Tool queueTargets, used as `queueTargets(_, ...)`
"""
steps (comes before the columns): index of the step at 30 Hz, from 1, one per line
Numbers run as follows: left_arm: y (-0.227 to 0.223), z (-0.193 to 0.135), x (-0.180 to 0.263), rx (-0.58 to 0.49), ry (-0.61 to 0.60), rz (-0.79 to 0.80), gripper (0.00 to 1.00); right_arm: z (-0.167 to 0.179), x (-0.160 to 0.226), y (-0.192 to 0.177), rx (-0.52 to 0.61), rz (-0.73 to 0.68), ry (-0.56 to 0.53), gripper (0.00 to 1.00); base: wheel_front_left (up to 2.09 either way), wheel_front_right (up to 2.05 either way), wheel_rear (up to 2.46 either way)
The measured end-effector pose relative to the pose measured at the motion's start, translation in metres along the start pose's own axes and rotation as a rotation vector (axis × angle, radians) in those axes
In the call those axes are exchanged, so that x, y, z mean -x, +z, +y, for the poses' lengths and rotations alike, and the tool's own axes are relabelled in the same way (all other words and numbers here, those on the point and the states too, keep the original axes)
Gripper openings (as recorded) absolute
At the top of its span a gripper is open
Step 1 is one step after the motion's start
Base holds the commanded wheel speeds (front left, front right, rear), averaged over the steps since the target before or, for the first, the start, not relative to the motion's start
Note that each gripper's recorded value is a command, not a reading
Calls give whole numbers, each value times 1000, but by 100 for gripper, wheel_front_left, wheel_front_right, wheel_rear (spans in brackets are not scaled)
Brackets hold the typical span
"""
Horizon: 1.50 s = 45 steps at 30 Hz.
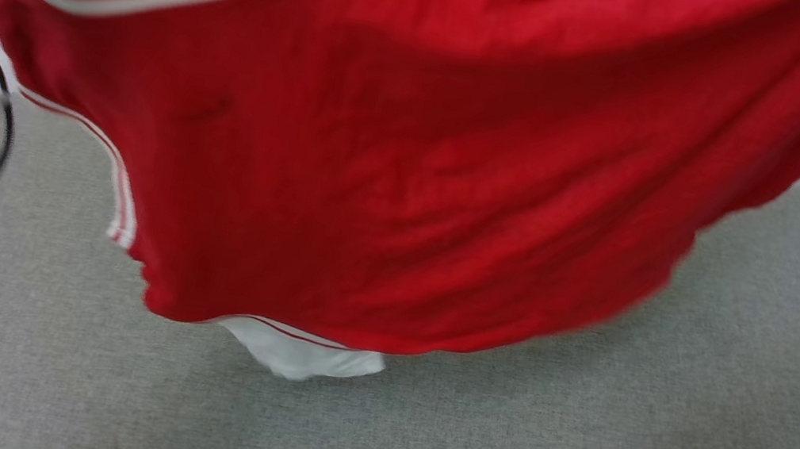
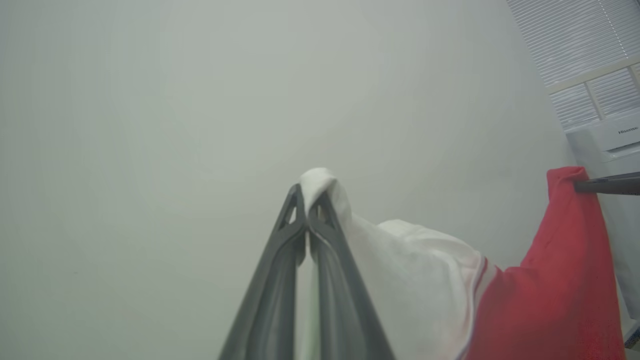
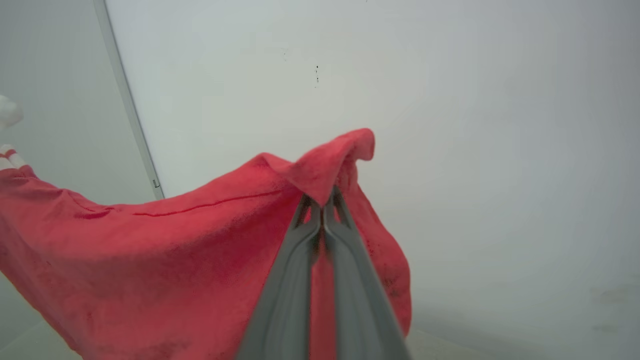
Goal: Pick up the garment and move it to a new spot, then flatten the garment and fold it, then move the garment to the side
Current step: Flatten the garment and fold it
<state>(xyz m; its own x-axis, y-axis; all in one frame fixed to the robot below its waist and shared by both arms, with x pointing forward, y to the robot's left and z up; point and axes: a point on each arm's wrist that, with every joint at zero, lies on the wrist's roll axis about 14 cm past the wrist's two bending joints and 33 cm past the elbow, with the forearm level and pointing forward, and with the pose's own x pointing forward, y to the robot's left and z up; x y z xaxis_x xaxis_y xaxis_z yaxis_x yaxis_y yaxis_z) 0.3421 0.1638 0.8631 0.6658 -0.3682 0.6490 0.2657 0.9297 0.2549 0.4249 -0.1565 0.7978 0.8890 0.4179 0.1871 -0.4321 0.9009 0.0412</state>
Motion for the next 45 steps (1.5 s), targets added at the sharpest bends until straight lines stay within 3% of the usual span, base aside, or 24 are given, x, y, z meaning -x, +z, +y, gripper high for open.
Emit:
queueTargets(10, 22, 9, -56, -59, -19, -157, 0, -16, -3, 21, 15, -90, -37, 0, 0, 0, 0)
queueTargets(21, -52, 39, -133, -34, 17, -123, 0, -74, -58, 17, 16, -165, -149, 0, 0, 0, 0)
queueTargets(28, -119, 57, -181, -12, 53, -81, 0, -115, -113, -25, -55, -157, -212, 0, 0, 0, 0)
queueTargets(35, -173, 76, -214, 17, 112, -103, 0, -156, -162, -54, -41, -200, -291, 0, 0, 0, 0)
queueTargets(40, -244, 84, -214, 92, 166, -34, 0, -178, -192, -113, -63, -152, -338, 0, 0, 0, 0)
queueTargets(45, -311, 75, -194, 165, 168, 71, 0, -171, -212, -184, -95, -56, -319, 0, 0, 0, 0)
